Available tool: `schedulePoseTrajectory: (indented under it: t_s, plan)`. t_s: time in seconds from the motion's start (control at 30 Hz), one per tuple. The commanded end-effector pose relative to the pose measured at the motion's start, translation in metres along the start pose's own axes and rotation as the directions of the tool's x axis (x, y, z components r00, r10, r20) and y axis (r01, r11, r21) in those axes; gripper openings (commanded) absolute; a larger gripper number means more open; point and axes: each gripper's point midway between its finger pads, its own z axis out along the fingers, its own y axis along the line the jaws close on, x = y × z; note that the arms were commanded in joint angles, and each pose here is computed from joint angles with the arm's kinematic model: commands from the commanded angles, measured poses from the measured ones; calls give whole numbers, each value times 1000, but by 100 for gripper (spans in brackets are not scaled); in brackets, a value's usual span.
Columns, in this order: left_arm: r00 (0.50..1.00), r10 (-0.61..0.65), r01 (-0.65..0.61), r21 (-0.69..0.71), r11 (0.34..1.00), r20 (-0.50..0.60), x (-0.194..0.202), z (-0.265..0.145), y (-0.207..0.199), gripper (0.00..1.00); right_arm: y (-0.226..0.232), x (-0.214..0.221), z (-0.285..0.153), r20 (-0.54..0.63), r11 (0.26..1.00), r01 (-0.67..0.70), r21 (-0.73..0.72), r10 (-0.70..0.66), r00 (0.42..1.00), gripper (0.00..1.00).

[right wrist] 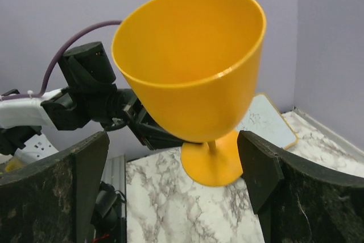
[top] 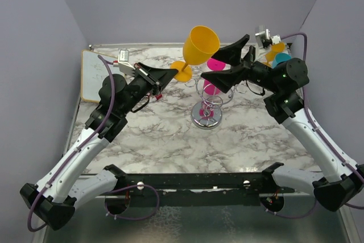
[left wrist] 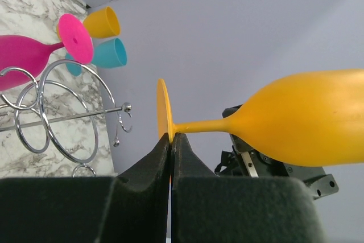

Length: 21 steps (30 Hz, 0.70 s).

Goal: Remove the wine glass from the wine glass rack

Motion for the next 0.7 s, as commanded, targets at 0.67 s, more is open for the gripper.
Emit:
schedulePoseTrajectory:
  t_s: [0.67]
  plan:
    - [999,2,0,-42,999,39,-5,-13,8,0,-17,-21,63,103,996,87,33,-90,991,95]
